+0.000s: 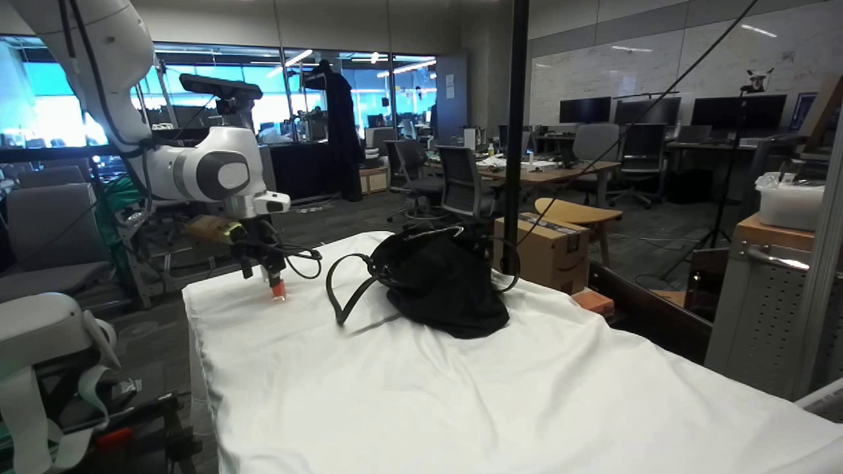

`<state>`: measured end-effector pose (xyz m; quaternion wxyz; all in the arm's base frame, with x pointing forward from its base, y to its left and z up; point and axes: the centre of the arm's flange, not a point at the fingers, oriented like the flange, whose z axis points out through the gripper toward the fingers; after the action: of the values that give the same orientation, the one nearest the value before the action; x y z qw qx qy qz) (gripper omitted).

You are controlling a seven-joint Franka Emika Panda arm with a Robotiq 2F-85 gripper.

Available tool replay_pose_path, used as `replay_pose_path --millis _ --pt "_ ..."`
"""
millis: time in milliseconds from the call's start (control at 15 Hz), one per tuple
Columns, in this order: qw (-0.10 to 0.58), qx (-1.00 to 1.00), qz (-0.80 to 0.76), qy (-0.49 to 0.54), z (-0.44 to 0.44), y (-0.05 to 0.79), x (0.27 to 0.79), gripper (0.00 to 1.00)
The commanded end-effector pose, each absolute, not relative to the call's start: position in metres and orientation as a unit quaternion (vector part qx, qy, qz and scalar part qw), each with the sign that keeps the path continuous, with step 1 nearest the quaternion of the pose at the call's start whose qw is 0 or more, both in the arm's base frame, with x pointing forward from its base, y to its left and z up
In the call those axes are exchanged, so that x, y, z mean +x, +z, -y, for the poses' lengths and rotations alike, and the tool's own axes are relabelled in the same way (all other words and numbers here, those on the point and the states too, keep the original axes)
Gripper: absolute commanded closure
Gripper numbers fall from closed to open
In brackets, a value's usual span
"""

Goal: Put the nail polish bottles in the bag

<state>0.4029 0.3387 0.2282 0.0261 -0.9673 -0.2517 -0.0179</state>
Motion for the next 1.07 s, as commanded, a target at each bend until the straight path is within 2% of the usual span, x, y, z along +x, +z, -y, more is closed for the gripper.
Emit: replay_pose_path --millis 0,867,933,1000 --pt "0.012 -0.968 0.250 -0.021 -0.345 0.224 0.417 0.00" --pt "-0.017 -0.974 0.225 -0.021 -0.347 0.200 0.436 0.00" --pt "-0.017 -0.975 0.222 -0.020 -0.347 0.202 0.437 0.05" --pt "-0.018 -0.975 0.222 -0.017 -0.347 0.202 0.437 0.25"
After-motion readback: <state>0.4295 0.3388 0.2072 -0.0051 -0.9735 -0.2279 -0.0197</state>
